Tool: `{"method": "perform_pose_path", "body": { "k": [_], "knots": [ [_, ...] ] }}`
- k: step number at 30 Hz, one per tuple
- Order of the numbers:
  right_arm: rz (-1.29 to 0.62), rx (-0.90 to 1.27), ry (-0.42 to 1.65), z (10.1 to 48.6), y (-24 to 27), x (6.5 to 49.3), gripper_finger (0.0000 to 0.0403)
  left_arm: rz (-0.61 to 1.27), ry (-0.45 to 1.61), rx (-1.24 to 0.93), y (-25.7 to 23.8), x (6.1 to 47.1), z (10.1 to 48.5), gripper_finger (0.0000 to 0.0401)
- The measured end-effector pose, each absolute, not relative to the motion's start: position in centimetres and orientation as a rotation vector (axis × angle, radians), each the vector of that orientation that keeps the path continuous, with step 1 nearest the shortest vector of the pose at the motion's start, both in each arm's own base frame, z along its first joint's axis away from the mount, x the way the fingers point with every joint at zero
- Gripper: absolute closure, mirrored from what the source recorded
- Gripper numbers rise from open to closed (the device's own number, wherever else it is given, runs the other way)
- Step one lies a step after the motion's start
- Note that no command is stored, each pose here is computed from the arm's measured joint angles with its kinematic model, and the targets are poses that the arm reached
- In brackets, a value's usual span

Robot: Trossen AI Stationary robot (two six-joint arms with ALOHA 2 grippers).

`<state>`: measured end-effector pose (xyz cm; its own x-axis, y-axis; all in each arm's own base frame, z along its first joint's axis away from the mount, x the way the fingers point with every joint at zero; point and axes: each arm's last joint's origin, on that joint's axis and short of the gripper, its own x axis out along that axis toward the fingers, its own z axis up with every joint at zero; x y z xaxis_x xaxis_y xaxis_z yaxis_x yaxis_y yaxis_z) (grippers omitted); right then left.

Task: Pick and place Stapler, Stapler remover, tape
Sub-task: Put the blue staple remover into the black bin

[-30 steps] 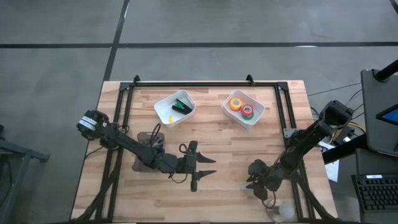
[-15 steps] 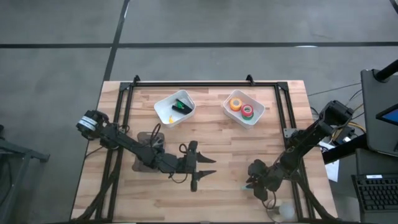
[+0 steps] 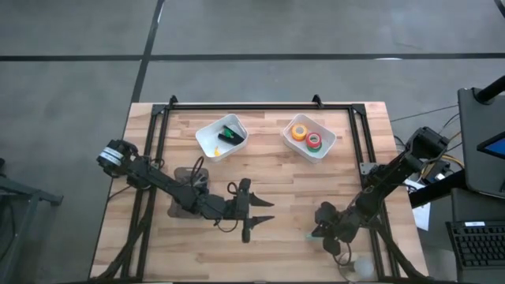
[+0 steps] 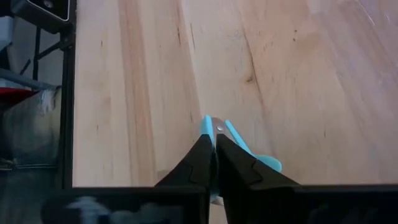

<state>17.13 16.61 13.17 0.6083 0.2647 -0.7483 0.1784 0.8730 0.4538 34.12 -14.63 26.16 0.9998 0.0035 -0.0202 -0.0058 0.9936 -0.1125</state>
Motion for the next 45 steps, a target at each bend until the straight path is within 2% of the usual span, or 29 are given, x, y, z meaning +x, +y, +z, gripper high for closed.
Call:
{"method": "perform_pose_path", "body": {
  "k": [6, 11, 21, 27, 33, 45],
  "knots": [
    [0.029, 0.463, 0.882, 13.2, 16.3, 17.3, 0.0393, 0.005, 0.023, -0.114, -14.6, 34.1, 26.1, 0.0231],
    [-0.028, 0.363, 0.764, 14.0, 15.6, 17.8, 0.0394, 0.006, 0.037, -0.111, -14.6, 34.1, 25.8, 0.0231],
    [-0.174, 0.115, 0.403, 20.1, 15.3, 19.1, 0.0394, 0.015, 0.075, -0.093, -14.8, 34.8, 24.2, 0.0231],
    [-0.277, 0.012, 0.282, 23.2, 15.6, 19.8, 0.0394, 0.06, 0.081, -0.12, -14.7, 35.1, 23.5, 0.0231],
    [-0.249, -0.046, 0.16, 24.8, 16.5, 20.9, 0.0394, 0.108, 0.088, -0.168, -14.3, 36.0, 21.8, 0.0231],
    [-0.236, -0.162, 0.1, 23.8, 18.0, 22.6, 0.0394, 0.083, 0.011, -0.235, -14.4, 37.9, 21.3, 0.0231]
  ]
}}
